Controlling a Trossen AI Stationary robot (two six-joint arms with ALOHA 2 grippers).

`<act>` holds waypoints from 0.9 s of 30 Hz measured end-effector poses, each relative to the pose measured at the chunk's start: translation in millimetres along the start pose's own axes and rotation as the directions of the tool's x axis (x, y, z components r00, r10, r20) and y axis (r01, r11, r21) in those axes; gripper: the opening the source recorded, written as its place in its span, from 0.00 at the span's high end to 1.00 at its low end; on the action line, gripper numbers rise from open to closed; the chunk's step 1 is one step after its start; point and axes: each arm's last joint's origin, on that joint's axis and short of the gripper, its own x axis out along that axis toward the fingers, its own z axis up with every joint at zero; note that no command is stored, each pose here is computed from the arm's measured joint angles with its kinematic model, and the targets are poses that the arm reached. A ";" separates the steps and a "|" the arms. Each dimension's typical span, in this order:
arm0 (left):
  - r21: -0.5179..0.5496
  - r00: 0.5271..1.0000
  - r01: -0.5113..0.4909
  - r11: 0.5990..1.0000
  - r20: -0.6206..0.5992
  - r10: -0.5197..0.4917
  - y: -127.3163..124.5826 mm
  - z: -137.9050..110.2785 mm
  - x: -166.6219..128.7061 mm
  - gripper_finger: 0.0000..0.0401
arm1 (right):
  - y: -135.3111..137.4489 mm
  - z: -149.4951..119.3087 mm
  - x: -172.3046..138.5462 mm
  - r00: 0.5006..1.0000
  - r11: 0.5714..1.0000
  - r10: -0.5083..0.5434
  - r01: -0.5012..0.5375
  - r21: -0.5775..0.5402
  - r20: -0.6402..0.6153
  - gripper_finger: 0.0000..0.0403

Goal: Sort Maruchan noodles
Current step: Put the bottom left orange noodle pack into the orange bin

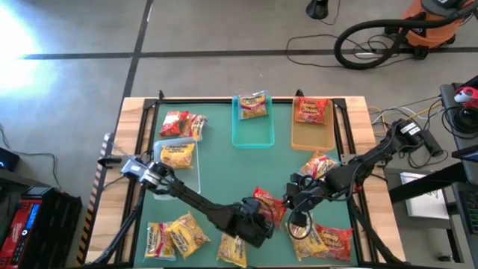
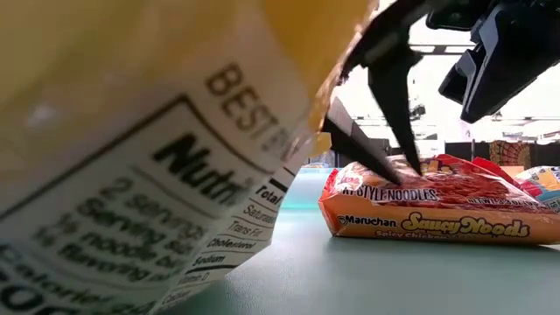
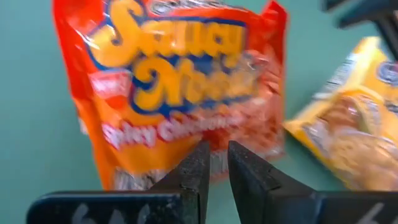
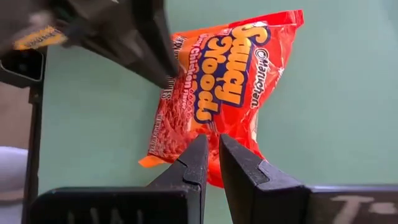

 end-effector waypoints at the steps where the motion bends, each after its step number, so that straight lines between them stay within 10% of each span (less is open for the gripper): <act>1: 0.005 1.000 -0.006 1.000 -0.002 0.006 1.2 1.4 1.5 0.90 | 0.0 0.3 0.0 1.000 1.000 0.001 -0.001 0.009 0.002 0.92; 27: 0.061 0.991 -0.103 0.993 -0.081 0.108 20.4 -3.5 6.3 0.90 | -49.3 45.1 -3.0 0.991 0.965 0.133 -0.123 0.233 -0.027 0.90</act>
